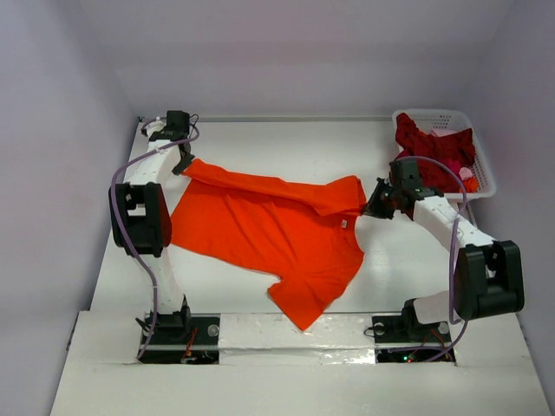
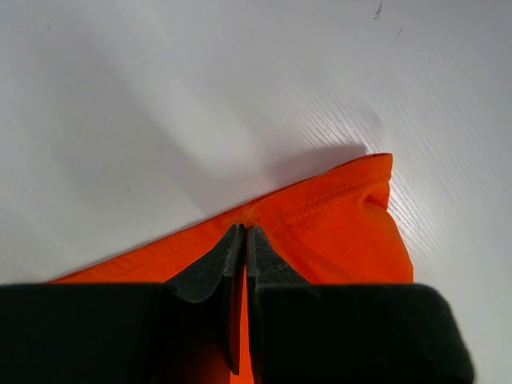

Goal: Fold and stack the t-shirts
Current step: Fold the tshirt

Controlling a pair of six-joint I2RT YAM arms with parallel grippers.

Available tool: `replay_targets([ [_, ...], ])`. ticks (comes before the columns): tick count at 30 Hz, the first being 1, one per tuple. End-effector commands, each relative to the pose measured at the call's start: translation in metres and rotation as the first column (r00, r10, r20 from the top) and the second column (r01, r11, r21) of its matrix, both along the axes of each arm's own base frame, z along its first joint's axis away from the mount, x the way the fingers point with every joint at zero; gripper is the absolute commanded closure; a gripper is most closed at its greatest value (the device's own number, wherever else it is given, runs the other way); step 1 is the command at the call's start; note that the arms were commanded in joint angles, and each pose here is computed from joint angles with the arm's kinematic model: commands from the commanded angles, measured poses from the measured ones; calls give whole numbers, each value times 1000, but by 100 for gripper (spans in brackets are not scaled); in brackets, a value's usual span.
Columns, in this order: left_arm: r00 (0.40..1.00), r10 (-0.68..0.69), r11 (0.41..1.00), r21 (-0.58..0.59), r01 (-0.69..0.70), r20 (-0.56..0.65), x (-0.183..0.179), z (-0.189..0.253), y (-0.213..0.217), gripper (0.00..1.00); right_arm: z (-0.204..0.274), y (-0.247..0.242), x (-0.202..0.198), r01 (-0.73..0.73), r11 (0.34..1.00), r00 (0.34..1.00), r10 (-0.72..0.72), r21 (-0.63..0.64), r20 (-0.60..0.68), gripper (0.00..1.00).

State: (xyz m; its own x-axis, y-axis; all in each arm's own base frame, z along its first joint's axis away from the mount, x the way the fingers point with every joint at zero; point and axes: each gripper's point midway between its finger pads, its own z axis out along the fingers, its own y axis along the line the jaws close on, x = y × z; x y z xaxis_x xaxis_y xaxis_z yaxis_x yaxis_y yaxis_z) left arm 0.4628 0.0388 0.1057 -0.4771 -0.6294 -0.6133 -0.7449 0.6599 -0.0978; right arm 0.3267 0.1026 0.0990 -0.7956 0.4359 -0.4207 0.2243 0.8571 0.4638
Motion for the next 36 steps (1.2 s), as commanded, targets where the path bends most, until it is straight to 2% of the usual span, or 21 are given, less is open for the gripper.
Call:
replay_targets([
  [1, 1000, 15, 1000, 10, -15, -11, -3, -2, 6, 100, -10, 3, -2, -20, 1000, 1000, 21, 19, -14, 100],
  [21, 991, 3, 1000, 9, -2, -132, -30, -47, 5, 100, -45, 21, -29, -60, 996, 994, 66, 70, -91, 100],
  [25, 989, 1, 1000, 9, 0, -149, -36, -52, 5, 95, -49, 22, -36, -67, 995, 992, 74, 68, -98, 100],
  [28, 988, 4, 1000, 13, -2, -156, -38, -55, 6, 89, -49, 21, -39, -68, 996, 993, 74, 64, -96, 100],
  [30, 987, 6, 1000, 14, -3, -159, -39, -56, 6, 78, -47, 21, -40, -67, 995, 993, 73, 67, -91, 100],
  [33, 988, 11, 1000, 10, -9, -153, -39, -54, 5, 68, -45, 21, -43, -66, 995, 994, 72, 70, -87, 100],
  [34, 989, 14, 1000, 10, -13, -144, -39, -50, 6, 64, -44, 24, -45, -75, 995, 993, 81, 73, -85, 97],
  [35, 990, 17, 1000, 10, -16, -137, -38, -47, 6, 54, -44, 23, -46, -73, 995, 993, 79, 70, -85, 91],
  [36, 992, 18, 1000, 9, -17, -127, -38, -44, 6, 49, -40, 22, -47, -71, 995, 994, 76, 70, -76, 82],
])
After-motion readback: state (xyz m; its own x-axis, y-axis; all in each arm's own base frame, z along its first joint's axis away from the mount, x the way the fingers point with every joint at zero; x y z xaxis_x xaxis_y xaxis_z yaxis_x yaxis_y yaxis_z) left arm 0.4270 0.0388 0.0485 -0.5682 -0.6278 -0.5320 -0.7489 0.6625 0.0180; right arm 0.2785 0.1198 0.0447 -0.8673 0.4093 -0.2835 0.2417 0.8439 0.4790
